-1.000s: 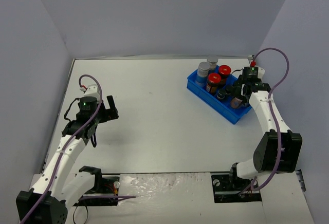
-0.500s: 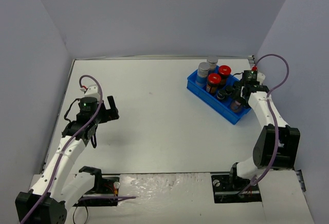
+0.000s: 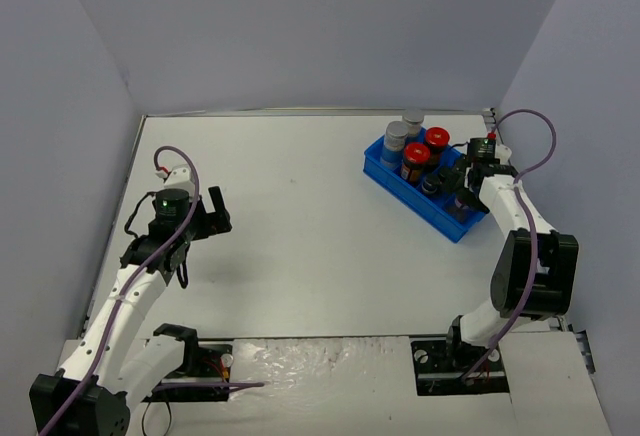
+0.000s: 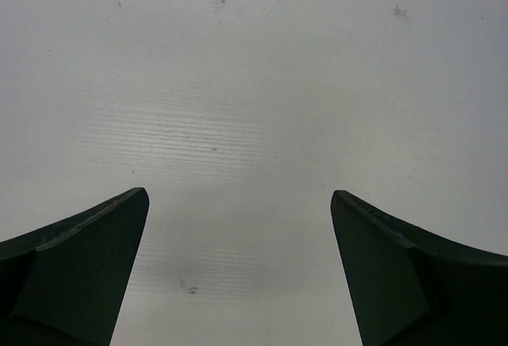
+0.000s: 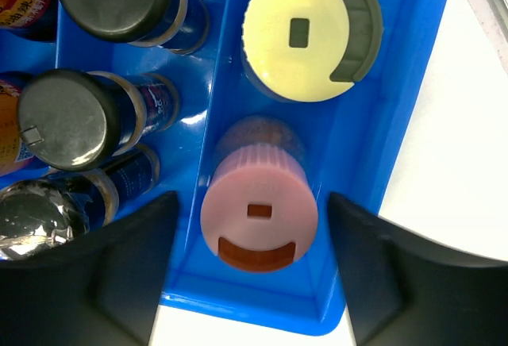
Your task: Organize the condiment bottles
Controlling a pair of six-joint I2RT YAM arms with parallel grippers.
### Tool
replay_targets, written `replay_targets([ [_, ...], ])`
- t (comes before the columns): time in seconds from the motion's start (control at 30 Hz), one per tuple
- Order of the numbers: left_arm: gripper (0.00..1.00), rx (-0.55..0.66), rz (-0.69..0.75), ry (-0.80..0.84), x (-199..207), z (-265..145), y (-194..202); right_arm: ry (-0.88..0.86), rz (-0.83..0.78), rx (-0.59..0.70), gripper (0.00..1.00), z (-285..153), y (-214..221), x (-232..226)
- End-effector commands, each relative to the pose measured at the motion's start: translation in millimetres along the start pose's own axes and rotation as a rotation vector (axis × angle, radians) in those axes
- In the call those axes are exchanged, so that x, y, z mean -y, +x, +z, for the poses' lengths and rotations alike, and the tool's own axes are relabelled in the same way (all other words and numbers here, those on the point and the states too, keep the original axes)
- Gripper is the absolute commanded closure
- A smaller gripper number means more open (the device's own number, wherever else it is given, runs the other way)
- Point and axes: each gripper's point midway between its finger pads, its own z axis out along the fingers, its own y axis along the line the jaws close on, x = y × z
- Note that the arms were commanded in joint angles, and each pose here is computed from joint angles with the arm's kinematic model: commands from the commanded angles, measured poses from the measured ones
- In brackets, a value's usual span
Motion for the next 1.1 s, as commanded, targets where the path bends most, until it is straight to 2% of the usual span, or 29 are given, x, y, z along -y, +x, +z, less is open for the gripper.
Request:
replay_targets([
  [0.0, 0.03, 0.085, -0.014, 0.016, 6.5, -4.8, -25.2, -0.027, 0.032, 0.077, 0.23, -13.3, -20.1, -3.1],
  [0.13, 0.03, 0.077, -0.012, 0.018, 6.6, -6.9, -23.4, -0.084, 0.044, 0.15, 0.1, -43.3, -39.4, -7.9],
  [0.17, 0.03, 0.082, -0.01, 0.02, 6.9, -8.0, -24.9, -0.091, 0.043, 0.165, 0.1, -50.0, -42.3, -7.3],
  [0.3, 0.03, 0.089, 0.002, 0.004, 4.6, -21.4, -33.5, -0.144, 0.021, 0.309, 0.0, -103.9, -73.8, -14.0],
  [0.53, 0.03, 0.135, -0.003, -0.008, 5.5, -52.2, -59.3, -0.269, -0.08, 0.531, 0.0, -198.7, -96.0, -40.1],
  [0.7, 0.03, 0.162, -0.002, -0.048, -4.1, -70.7, -61.5, -0.348, -0.121, 0.617, 0.0, -243.4, -80.9, -39.0],
  [0.8, 0.03, 0.167, 0.012, -0.064, -9.9, -78.6, -57.0, -0.371, -0.106, 0.681, 0.0, -266.5, -66.2, -22.1],
  [1.07, 0.03, 0.214, 0.019, -0.065, -19.1, -95.3, -45.2, -0.505, -0.123, 0.736, 0.0, -284.8, -19.7, -1.6],
])
